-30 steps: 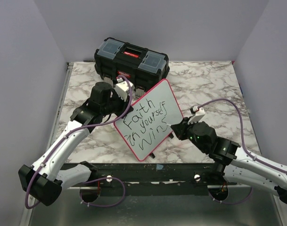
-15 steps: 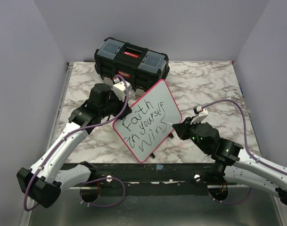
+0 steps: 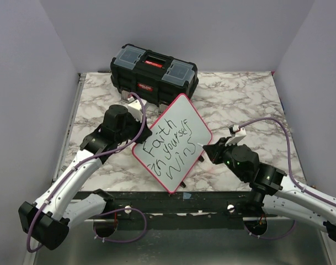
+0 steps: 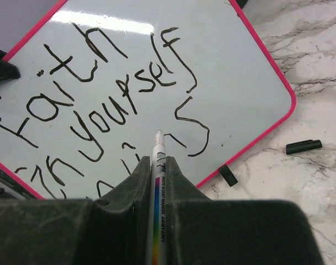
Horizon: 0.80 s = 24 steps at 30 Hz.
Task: Write a sentence on the whiteboard
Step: Put down the whiteboard on the whiteboard stand.
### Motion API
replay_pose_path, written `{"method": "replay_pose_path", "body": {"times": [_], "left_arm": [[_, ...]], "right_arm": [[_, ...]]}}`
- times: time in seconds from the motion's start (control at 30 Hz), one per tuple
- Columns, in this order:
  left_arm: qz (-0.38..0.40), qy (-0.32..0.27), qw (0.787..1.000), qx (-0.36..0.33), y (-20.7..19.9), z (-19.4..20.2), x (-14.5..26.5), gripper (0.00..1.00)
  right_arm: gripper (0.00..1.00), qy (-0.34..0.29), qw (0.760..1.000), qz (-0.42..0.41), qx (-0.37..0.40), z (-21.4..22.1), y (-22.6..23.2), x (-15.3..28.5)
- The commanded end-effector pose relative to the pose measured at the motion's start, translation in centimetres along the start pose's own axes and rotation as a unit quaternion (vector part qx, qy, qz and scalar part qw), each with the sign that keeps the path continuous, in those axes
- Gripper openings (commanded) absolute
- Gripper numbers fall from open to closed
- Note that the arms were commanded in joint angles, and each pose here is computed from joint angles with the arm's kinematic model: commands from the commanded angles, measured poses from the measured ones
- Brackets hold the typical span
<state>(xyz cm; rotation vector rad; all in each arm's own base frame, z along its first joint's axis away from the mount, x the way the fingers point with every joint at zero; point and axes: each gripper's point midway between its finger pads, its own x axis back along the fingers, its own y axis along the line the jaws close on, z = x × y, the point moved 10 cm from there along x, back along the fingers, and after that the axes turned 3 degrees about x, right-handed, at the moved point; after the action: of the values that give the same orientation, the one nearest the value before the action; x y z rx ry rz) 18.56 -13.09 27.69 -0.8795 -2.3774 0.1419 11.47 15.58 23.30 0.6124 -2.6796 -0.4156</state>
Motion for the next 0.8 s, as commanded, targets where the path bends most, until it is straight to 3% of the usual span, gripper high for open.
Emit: {"method": "replay_pose_path", "body": {"times": [0.0, 0.23, 0.53, 0.77], "left_arm": [[0.001, 0.056, 0.998, 0.019, 0.2, 2.8, -0.6, 0.21], [-0.006, 0.039, 0.999, 0.021, 0.4, 2.9, -0.8, 0.31], [-0.010, 0.023, 1.000, 0.013, 0.4, 2.2, -0.8, 0.37], [-0.022, 0.006, 1.000, -0.006, 0.3, 1.0, 0.0, 0.52]], "right_arm": [[0.01, 0.006, 1.000, 0.021, 0.003, 0.6, -0.7, 0.1], [0.01, 0.003, 1.000, 0.024, 0.000, 0.6, -0.7, 0.0], [0.01, 0.005, 1.000, 0.027, 0.001, 0.8, -0.8, 0.0], [0.01, -0.002, 0.999, 0.034, -0.001, 0.4, -0.8, 0.1]]}}
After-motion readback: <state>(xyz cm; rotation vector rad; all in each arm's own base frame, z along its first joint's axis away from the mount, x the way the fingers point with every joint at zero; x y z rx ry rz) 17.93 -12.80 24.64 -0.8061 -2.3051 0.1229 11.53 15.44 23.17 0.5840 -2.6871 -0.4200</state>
